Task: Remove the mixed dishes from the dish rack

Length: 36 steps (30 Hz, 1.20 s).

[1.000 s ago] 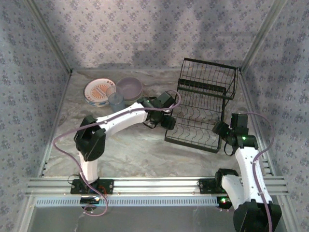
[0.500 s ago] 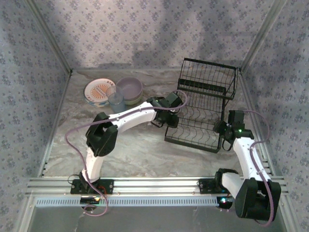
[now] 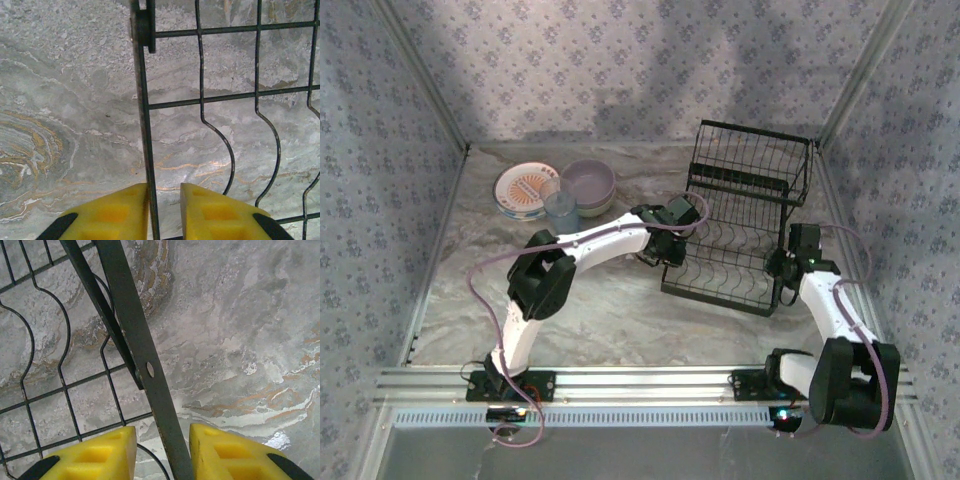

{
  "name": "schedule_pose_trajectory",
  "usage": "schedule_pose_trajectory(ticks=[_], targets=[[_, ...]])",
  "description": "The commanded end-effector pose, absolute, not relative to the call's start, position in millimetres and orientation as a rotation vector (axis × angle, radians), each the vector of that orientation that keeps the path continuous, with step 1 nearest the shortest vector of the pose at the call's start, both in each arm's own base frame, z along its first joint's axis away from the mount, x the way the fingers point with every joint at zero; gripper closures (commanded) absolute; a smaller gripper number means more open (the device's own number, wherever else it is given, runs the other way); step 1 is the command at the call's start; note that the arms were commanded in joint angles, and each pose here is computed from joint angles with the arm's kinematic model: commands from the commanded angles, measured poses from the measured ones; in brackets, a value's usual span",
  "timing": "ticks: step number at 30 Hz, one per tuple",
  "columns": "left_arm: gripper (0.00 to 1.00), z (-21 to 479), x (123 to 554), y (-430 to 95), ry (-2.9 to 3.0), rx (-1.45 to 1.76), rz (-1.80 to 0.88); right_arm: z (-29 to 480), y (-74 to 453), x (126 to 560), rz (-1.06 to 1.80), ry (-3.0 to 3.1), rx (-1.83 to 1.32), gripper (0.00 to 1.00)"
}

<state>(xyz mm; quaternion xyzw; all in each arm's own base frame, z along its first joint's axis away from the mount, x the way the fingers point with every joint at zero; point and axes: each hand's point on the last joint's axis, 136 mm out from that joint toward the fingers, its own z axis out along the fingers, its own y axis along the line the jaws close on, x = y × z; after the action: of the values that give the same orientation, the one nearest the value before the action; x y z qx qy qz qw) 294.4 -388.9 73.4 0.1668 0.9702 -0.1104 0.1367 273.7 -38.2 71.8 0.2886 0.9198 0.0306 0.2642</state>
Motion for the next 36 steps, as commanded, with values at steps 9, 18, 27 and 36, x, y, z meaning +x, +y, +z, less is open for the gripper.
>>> schedule_pose_trajectory(ticks=[9,18,27,36], targets=[[0.95,75.3,291.1,-397.5,2.814,0.431,-0.389,67.9,-35.4,287.4,0.068,2.517,0.706,0.82],[1.0,71.4,290.4,-386.5,2.825,0.337,-0.376,70.3,-12.8,306.5,0.074,2.544,0.581,1.0],[1.0,62.2,295.6,-362.0,2.823,0.204,-0.371,68.9,20.1,342.6,0.116,2.57,0.446,1.0],[1.0,61.3,299.4,-331.2,2.804,0.079,-0.363,64.4,61.9,386.3,0.184,2.577,0.323,1.0]])
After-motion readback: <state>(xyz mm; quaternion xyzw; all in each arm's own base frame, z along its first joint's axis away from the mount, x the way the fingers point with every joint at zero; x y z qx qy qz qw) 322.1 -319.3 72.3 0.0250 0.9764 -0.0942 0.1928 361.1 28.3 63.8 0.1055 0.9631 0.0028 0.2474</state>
